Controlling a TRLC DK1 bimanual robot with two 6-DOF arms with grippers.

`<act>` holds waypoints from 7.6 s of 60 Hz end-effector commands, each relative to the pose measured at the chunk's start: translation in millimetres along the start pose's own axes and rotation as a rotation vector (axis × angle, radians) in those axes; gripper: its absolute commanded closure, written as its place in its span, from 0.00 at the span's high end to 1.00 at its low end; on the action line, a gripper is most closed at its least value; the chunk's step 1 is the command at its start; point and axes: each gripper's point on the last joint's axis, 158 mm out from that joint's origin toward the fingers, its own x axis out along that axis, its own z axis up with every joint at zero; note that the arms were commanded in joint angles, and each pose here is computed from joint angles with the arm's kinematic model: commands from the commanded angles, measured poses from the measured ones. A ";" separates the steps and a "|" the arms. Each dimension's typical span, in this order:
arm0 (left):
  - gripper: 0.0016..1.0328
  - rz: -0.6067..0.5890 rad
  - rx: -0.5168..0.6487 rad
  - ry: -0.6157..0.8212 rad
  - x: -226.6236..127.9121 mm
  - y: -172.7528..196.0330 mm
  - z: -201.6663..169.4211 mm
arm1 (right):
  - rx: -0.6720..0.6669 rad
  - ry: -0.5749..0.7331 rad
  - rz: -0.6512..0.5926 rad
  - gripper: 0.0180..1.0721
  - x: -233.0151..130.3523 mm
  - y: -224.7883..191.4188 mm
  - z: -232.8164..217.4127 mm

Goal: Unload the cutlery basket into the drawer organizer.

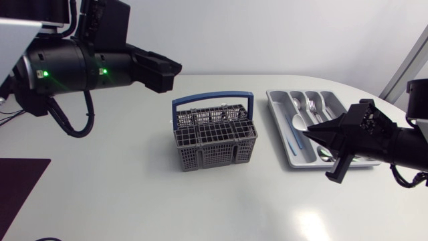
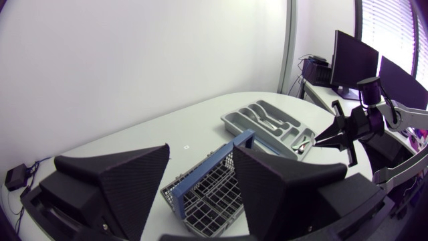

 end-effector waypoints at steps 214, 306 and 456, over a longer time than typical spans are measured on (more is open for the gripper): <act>0.82 0.060 0.028 0.458 80.7 73.3 -189.2 | 0.049 0.238 0.060 0.67 165.3 20.6 20.8; 0.86 0.116 0.033 0.390 68.3 101.5 -160.8 | 0.089 0.274 -0.141 0.78 155.9 -26.3 25.6; 0.95 0.492 0.073 -0.230 -127.2 119.7 -121.5 | 0.380 -0.043 -0.611 0.95 -61.2 -51.5 -22.2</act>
